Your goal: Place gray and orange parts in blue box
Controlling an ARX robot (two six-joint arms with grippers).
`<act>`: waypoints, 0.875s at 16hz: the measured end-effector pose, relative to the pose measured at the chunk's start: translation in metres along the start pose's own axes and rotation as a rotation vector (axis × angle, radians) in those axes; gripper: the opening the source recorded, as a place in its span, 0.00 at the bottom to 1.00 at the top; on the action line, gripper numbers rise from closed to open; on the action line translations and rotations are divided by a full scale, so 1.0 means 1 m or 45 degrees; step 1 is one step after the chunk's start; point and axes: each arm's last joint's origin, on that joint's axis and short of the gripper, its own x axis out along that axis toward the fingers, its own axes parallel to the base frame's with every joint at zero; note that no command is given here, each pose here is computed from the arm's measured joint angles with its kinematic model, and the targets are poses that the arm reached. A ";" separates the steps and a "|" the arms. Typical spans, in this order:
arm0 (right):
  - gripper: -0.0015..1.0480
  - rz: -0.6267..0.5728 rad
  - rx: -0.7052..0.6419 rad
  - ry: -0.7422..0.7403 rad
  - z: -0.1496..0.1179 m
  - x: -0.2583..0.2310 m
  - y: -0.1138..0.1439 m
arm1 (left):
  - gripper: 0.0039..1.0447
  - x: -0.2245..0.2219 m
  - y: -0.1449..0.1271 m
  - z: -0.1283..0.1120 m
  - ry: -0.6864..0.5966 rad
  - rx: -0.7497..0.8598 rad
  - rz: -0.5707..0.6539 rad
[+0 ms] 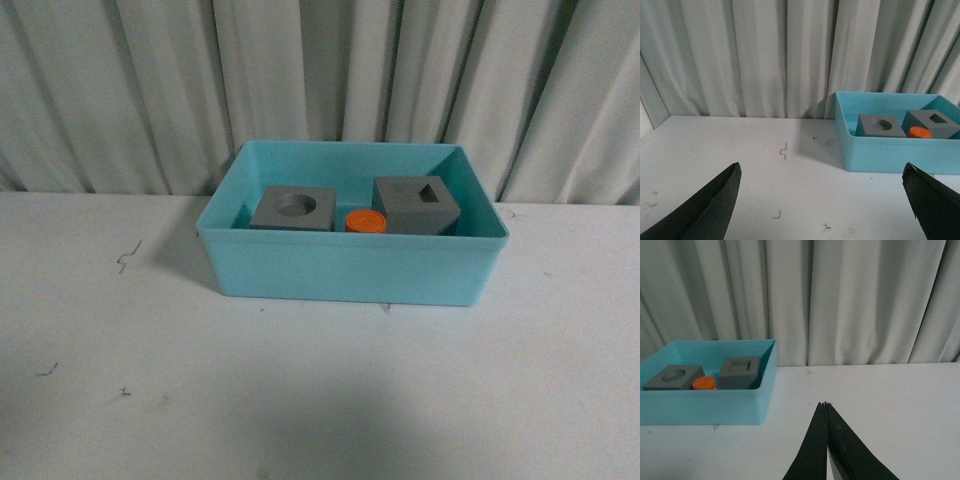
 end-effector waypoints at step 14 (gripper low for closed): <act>0.02 -0.001 -0.001 0.015 -0.003 -0.026 0.000 | 0.94 0.000 0.000 0.000 -0.002 0.000 -0.001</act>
